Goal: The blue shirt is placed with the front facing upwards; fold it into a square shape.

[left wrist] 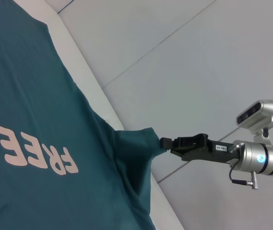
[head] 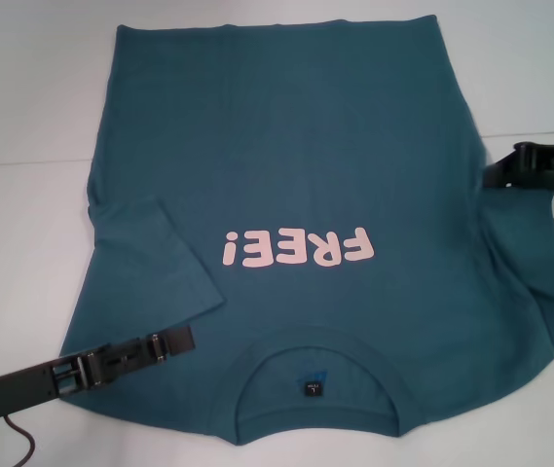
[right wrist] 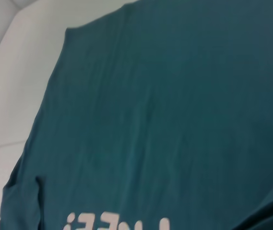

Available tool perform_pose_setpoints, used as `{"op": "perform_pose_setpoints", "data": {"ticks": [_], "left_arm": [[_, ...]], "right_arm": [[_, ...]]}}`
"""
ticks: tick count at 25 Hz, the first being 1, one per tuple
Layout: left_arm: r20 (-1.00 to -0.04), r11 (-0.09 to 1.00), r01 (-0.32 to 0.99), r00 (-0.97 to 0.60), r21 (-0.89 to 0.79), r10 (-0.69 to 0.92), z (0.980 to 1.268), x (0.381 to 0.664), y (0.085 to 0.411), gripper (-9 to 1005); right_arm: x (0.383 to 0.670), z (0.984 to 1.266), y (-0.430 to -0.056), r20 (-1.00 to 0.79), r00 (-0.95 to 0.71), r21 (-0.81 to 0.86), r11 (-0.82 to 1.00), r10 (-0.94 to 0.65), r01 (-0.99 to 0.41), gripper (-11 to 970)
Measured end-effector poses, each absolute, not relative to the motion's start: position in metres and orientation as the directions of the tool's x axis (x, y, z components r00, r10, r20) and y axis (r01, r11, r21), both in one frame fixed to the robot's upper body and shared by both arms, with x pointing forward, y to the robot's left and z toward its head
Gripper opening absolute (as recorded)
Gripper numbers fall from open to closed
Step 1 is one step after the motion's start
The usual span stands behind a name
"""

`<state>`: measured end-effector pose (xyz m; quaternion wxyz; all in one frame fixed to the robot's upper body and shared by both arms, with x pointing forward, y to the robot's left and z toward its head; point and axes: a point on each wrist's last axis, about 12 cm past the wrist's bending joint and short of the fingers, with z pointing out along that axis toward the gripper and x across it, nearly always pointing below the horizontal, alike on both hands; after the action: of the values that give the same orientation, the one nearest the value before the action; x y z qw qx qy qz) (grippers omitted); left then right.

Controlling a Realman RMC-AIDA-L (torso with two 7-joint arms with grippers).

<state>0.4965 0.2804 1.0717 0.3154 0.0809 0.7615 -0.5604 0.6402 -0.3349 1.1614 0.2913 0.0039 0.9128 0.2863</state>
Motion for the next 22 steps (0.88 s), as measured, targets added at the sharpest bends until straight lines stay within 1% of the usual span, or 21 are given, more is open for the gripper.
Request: {"op": "perform_pose_setpoints", "data": {"ticks": [5, 8, 11, 13, 17, 20, 22], "left_arm": [[-0.570, 0.365, 0.471, -0.787, -0.803, -0.237, 1.071, 0.497, 0.281, 843], [-0.568, 0.366, 0.468, -0.787, -0.804, -0.242, 1.070, 0.497, 0.281, 843], [-0.568, 0.367, 0.466, -0.784, -0.805, -0.251, 1.071, 0.497, 0.283, 843], [-0.568, 0.368, 0.464, -0.782, -0.806, -0.257, 1.071, 0.497, 0.283, 844], [-0.567, 0.367, 0.463, -0.782, -0.807, -0.260, 1.070, 0.497, 0.284, 844], [-0.566, 0.367, 0.462, -0.782, -0.807, -0.261, 1.070, 0.496, 0.283, 844], [-0.566, 0.367, 0.461, -0.782, -0.808, -0.262, 1.070, 0.496, 0.284, 843]], "right_arm": [[0.645, 1.160, -0.322, -0.515, -0.843, 0.531, 0.830, 0.155, -0.171, 6], [0.648, 1.154, -0.313, -0.503, -0.854, 0.516, 0.839, 0.132, -0.174, 9], [0.650, 1.150, -0.311, -0.499, -0.858, 0.496, 0.853, 0.125, -0.164, 12], [0.654, 1.147, -0.310, -0.495, -0.858, 0.464, 0.876, 0.134, -0.131, 15], [0.657, 1.147, -0.309, -0.508, -0.849, 0.457, 0.881, 0.146, -0.122, 20], [0.661, 1.149, -0.304, -0.541, -0.828, 0.464, 0.874, 0.149, -0.146, 106], [0.663, 1.152, -0.298, -0.569, -0.813, 0.460, 0.868, 0.125, -0.189, 164]]}}
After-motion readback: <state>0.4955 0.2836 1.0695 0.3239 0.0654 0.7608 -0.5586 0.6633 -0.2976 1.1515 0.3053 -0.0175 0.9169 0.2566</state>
